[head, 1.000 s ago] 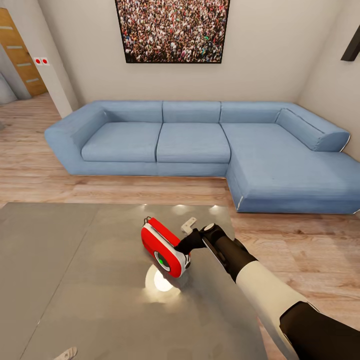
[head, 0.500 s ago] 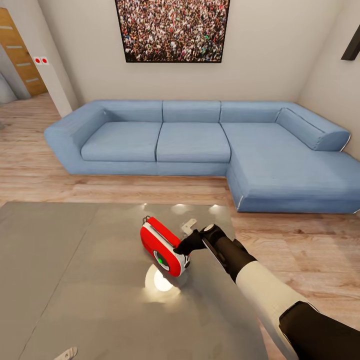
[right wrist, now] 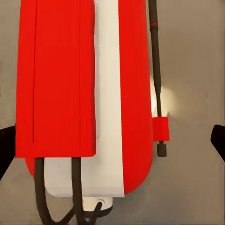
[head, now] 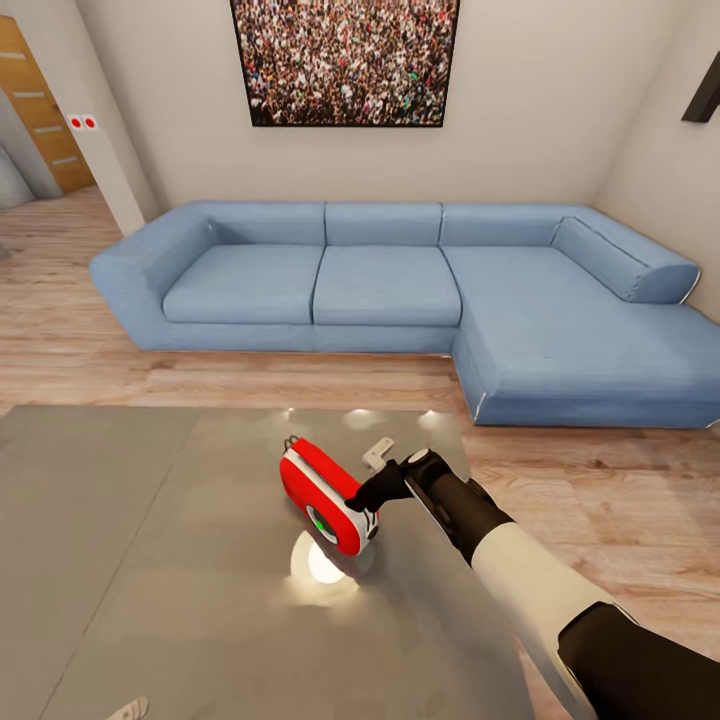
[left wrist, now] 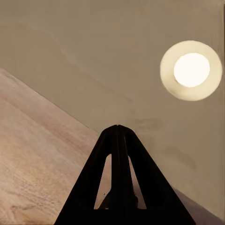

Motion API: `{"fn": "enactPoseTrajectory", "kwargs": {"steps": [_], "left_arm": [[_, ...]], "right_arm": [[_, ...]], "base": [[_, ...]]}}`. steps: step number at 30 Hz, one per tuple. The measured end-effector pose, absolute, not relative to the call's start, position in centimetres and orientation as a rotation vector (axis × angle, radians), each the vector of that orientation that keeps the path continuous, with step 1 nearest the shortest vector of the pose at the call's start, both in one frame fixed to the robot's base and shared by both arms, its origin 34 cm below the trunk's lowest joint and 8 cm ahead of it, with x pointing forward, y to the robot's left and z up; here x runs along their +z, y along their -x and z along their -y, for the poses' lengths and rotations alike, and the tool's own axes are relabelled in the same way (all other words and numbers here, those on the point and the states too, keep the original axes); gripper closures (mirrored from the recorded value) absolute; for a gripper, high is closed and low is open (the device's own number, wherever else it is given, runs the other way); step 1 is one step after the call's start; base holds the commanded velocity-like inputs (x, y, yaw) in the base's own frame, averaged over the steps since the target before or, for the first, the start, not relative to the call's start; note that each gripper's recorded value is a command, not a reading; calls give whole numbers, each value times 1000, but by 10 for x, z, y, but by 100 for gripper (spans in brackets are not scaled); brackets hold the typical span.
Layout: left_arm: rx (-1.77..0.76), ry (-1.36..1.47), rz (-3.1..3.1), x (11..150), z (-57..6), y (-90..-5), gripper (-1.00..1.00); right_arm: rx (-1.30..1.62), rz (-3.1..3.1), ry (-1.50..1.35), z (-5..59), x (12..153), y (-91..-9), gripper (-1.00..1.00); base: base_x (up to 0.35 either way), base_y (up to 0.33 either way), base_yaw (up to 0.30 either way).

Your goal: Turn on the radio receiver that's on the table in the living room.

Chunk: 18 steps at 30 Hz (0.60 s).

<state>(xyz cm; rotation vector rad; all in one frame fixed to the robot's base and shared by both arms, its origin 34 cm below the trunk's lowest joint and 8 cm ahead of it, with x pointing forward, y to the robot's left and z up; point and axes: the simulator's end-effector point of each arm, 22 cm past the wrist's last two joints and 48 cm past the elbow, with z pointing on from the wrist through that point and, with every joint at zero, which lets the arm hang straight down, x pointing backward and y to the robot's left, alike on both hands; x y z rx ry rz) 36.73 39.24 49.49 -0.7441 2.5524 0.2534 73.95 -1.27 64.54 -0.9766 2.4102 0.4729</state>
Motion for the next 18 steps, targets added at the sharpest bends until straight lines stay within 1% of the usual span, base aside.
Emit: {"fn": "enactPoseTrajectory", "kwargs": {"steps": [18], "left_arm": [[263,737,-2534,526,-394,-369,100]], "right_arm": [[471,-2411,976,13,676,-741,-100]], "base": [[0,0,0]]}}
